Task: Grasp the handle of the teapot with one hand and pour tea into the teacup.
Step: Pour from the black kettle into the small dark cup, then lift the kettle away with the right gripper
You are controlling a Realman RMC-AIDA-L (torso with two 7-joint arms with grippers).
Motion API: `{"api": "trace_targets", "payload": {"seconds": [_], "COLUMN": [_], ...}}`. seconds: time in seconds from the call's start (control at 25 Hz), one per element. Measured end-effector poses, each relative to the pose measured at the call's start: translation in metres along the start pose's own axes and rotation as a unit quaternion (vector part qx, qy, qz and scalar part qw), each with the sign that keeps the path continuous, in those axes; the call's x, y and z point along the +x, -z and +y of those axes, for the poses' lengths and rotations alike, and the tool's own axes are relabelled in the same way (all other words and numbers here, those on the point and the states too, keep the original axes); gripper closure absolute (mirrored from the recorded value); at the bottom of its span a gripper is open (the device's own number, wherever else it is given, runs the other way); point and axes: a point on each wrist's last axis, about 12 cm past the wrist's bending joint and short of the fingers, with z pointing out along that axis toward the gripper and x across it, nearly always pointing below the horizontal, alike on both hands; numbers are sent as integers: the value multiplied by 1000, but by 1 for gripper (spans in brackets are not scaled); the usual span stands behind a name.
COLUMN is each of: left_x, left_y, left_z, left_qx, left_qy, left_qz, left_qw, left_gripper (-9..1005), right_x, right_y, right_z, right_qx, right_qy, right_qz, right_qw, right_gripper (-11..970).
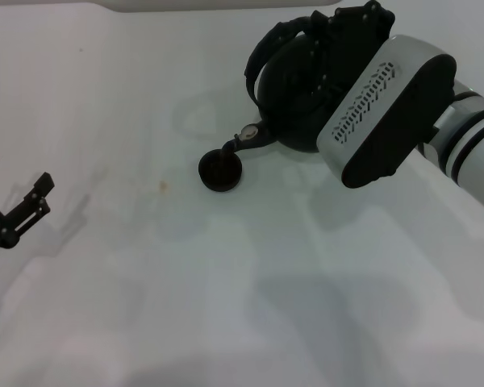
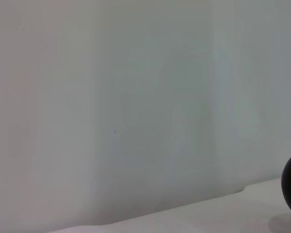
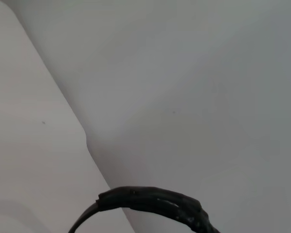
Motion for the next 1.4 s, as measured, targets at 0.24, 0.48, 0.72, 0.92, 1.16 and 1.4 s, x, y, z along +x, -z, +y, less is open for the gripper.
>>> {"api": "trace_targets", "payload": {"seconds": [0.24, 0.48, 0.72, 0.92, 1.16, 1.4], "left_x": [-1, 0, 0, 0, 0, -1], "left_y": [-2, -3, -3, -3, -3, -3], "left_z": [1, 1, 1, 1, 1, 3], "left_qx": [1, 0, 0, 0, 0, -5], "left_qy": [-1, -1, -1, -1, -2, -3], "left_qz": [-1, 2, 2, 3, 3, 1], "left_qw": [1000, 1000, 1000, 1000, 1000, 1000], "left_gripper": [121, 123, 124, 123, 124, 124], "right_x": [0, 0, 0, -1, -1, 0], "right_y": [0, 0, 0, 0, 0, 0], "right_z": [0, 0, -1, 1, 1, 0], "right_qx": [1, 1, 2, 1, 2, 3], "right_qy": [1, 3, 11, 16, 14, 14], "right_qz": [1, 1, 1, 0, 1, 1], "right_qw": [1000, 1000, 1000, 1000, 1000, 1000], "right_gripper": [860, 861, 860, 860, 859, 860]}}
